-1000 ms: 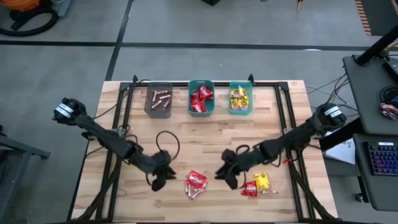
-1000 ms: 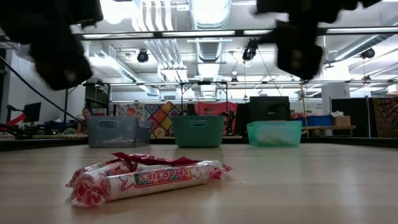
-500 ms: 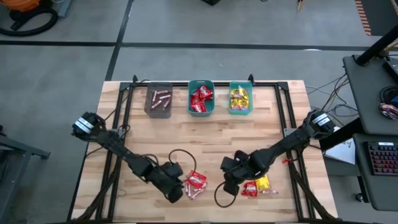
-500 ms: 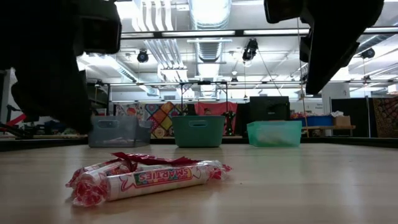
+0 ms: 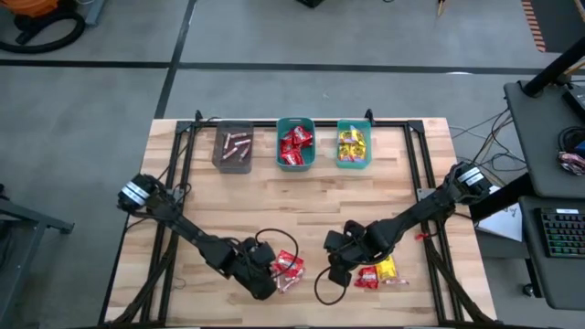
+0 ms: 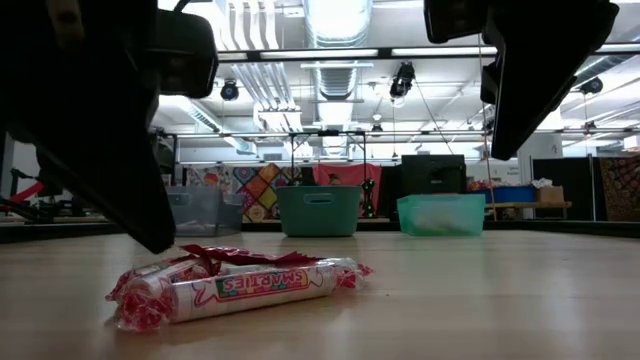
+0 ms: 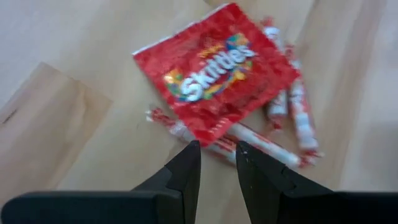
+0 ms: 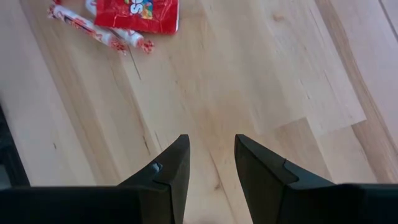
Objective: Sort candy
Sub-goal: Put the white candy on the black bin
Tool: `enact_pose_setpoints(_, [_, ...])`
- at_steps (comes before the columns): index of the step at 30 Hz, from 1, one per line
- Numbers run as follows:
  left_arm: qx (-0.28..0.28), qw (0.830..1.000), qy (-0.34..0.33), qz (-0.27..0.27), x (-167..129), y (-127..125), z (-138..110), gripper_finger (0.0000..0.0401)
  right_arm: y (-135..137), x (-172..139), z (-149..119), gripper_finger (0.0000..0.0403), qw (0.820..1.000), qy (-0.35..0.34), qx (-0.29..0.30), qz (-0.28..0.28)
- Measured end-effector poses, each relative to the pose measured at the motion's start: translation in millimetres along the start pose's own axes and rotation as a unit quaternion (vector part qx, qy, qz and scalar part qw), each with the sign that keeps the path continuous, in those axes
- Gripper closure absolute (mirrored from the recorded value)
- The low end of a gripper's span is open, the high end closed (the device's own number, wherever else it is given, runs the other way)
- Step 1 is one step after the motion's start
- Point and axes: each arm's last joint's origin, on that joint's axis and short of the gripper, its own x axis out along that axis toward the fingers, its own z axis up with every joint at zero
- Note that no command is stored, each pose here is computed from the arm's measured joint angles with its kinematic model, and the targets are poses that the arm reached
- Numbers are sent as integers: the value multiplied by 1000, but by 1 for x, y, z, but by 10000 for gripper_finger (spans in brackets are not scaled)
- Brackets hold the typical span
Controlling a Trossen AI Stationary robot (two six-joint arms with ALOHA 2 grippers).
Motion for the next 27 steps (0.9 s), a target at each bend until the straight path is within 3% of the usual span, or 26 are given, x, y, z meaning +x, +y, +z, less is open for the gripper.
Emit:
enact_pose_setpoints(7, [-10,999,-24,19,5,2,-1,315,0,0,0,284,1000,-1,6,0])
enact_pose_setpoints(21, [18,993,24,114,-7,21,-6,315,0,0,1,284,1000,-13,5,-8])
enact_pose_setpoints(27, [8,998,11,57,-17,7,-6,315,-1,0,2,284,1000,-23,0,-16])
